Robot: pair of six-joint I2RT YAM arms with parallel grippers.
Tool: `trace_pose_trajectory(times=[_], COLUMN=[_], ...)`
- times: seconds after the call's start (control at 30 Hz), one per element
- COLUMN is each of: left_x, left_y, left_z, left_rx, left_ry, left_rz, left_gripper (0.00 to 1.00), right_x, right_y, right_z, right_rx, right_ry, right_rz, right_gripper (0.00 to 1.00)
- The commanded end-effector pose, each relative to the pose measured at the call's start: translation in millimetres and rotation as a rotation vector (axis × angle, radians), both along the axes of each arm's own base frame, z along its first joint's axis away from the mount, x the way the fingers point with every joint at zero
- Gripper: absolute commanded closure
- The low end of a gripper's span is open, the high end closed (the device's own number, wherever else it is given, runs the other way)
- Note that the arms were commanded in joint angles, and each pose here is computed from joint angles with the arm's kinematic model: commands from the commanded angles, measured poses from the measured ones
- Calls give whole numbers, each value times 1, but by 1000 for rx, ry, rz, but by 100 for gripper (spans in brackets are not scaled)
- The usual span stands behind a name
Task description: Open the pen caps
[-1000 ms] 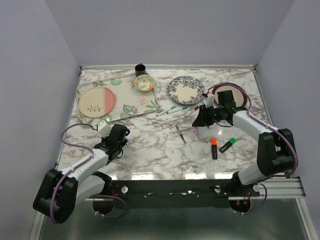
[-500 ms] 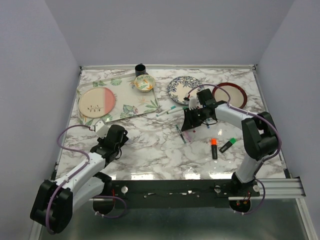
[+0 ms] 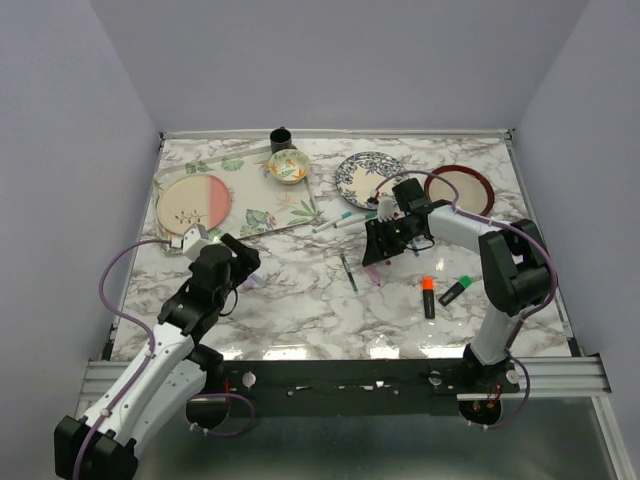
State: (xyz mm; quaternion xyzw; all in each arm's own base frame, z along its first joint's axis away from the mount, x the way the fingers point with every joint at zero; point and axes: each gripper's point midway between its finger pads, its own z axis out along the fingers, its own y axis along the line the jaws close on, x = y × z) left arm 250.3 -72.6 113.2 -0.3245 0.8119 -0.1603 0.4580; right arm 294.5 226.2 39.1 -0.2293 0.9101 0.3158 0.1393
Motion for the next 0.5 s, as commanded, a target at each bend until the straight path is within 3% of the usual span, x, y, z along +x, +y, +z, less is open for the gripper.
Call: trace_pose_trajectory(times=[0.0,0.17,0.3,0.37,0.4,0.47], left_x=[0,-6,-6,-7,-10,-11], left_y=[-37,-44,-34,-33,-43,-61], left_z=[69,126,128,109,100,68], left_rx=[-34,91,226,224,152,47], left_ry=[-172,-261,-208,-154,-134,-99], left_rz=[-268,-433,-463,-461,-475,-510], left_gripper=[15,7,7,6,7,19], right_x=[4,9,-3,-14,-19,-22], right_y=[5,5,9,11,15,15], right_z=[12,39,63,67,72,75], right_rx=[11,27,93,133,172,185], right_ry=[-14,-115,-188,-194,-199,-202], right_rz=[21,115,247,295,330,337], right_gripper=[44,33,29,29,29,29])
